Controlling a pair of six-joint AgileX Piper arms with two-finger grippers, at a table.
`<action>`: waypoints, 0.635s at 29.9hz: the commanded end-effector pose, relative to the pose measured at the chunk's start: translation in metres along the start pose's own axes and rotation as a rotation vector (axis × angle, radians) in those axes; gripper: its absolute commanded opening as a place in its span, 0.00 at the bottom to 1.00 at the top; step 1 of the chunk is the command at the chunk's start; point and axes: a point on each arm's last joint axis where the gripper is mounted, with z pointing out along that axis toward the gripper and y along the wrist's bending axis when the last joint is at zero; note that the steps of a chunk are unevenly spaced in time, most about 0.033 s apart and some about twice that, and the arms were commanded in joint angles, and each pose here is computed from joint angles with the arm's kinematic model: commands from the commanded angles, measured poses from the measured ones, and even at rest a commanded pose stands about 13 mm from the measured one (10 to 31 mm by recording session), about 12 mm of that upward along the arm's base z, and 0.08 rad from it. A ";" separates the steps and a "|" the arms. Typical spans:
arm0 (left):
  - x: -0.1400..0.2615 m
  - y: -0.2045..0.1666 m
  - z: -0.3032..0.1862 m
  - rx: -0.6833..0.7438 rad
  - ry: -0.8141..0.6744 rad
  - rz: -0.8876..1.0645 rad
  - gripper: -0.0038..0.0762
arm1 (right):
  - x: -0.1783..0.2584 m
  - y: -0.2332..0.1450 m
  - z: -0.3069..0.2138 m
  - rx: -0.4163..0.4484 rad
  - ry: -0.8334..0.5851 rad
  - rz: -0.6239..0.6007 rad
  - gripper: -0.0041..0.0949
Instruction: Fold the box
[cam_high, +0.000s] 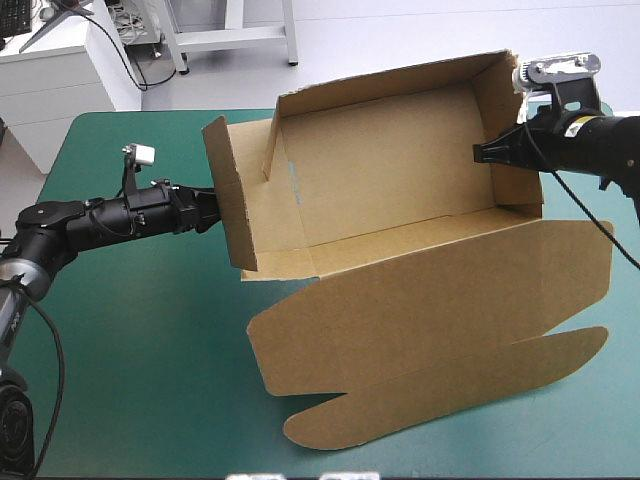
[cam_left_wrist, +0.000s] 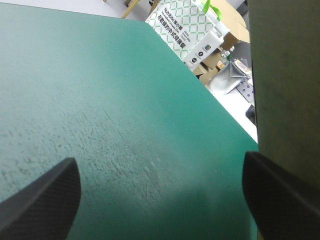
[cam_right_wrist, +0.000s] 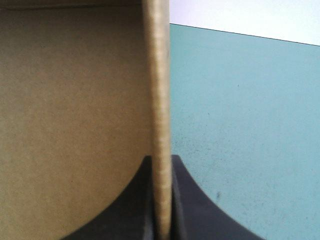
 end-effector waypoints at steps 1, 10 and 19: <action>-0.014 -0.034 -0.007 0.149 -0.045 0.052 0.83 | -0.014 0.004 -0.020 0.000 -0.137 0.015 0.03; -0.023 -0.041 -0.008 0.189 -0.119 0.029 0.83 | -0.013 0.001 -0.018 0.033 -0.128 0.013 0.03; -0.044 -0.085 0.000 0.281 -0.113 0.158 0.83 | -0.015 -0.001 -0.016 0.057 -0.139 0.019 0.03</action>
